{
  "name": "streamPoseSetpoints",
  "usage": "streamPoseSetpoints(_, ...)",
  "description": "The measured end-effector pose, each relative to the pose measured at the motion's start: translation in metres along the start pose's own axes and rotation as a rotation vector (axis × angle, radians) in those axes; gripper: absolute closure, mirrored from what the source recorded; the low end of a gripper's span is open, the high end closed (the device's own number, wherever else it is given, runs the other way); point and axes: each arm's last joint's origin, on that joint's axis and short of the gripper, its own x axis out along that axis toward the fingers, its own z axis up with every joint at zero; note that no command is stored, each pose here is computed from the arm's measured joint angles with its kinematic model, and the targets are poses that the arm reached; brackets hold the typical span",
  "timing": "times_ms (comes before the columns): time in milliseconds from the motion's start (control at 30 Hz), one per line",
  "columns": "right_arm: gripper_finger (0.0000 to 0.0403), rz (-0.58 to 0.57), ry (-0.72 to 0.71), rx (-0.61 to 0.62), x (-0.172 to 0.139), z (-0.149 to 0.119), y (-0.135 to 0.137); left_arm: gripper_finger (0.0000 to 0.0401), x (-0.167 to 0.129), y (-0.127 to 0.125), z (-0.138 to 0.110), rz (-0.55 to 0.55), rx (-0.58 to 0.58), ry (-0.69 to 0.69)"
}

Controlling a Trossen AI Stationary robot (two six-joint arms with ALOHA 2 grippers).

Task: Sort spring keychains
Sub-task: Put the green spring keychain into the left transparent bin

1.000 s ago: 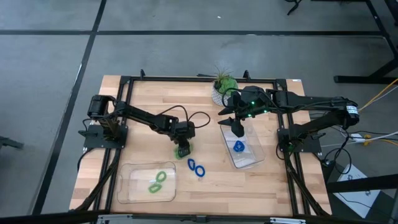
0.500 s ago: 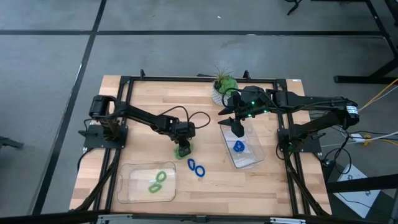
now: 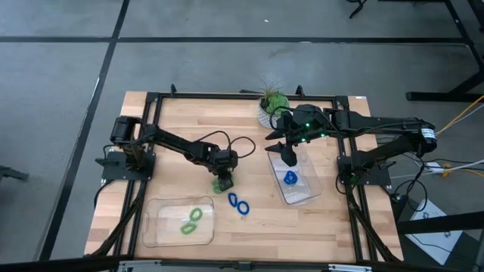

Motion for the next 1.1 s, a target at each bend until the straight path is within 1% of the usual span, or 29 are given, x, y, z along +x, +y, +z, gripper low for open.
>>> streamPoseSetpoints(100, 0.0198, 0.000, 0.000, 0.000, 0.000, 0.000, 0.000, 0.0288, 0.001, -0.001, -0.004, 0.060, -0.026, 0.002)
streamPoseSetpoints(233, 0.0198, 0.000, 0.000, 0.000, 0.000, 0.000, 0.000, 0.0332, 0.000, 0.001, -0.008, 0.137, -0.060, 0.022)
streamPoseSetpoints(367, 0.0198, -0.001, 0.000, 0.000, 0.000, 0.000, 0.000, 0.0376, -0.001, 0.002, -0.012, 0.179, -0.073, 0.038)
streamPoseSetpoints(433, 0.0198, -0.018, -0.003, 0.000, 0.000, 0.000, 0.000, 0.0389, -0.001, 0.003, -0.012, 0.185, -0.074, 0.043)
streamPoseSetpoints(600, 0.0198, -0.045, -0.007, -0.003, 0.000, 0.000, -0.001, 0.0389, -0.002, 0.004, -0.012, 0.188, -0.100, 0.041)
streamPoseSetpoints(767, 0.0198, -0.045, -0.006, -0.018, 0.000, 0.000, -0.001, 0.0396, -0.016, 0.011, -0.010, 0.205, -0.120, 0.020)
streamPoseSetpoints(833, 0.0198, -0.045, -0.006, -0.027, 0.000, 0.000, -0.001, 0.0396, -0.025, 0.017, -0.009, 0.223, -0.138, 0.004)
streamPoseSetpoints(900, 0.0198, -0.045, -0.006, -0.029, 0.000, 0.000, -0.001, 0.0397, -0.039, 0.020, -0.001, 0.205, -0.160, -0.055)
streamPoseSetpoints(1033, 0.0198, -0.045, -0.005, -0.033, 0.000, 0.000, -0.001, 0.0397, -0.065, 0.029, 0.006, 0.187, -0.178, -0.124)
streamPoseSetpoints(1100, 0.0198, -0.045, -0.002, -0.034, 0.000, 0.000, -0.001, 0.0397, -0.082, 0.033, 0.011, 0.172, -0.200, -0.191)
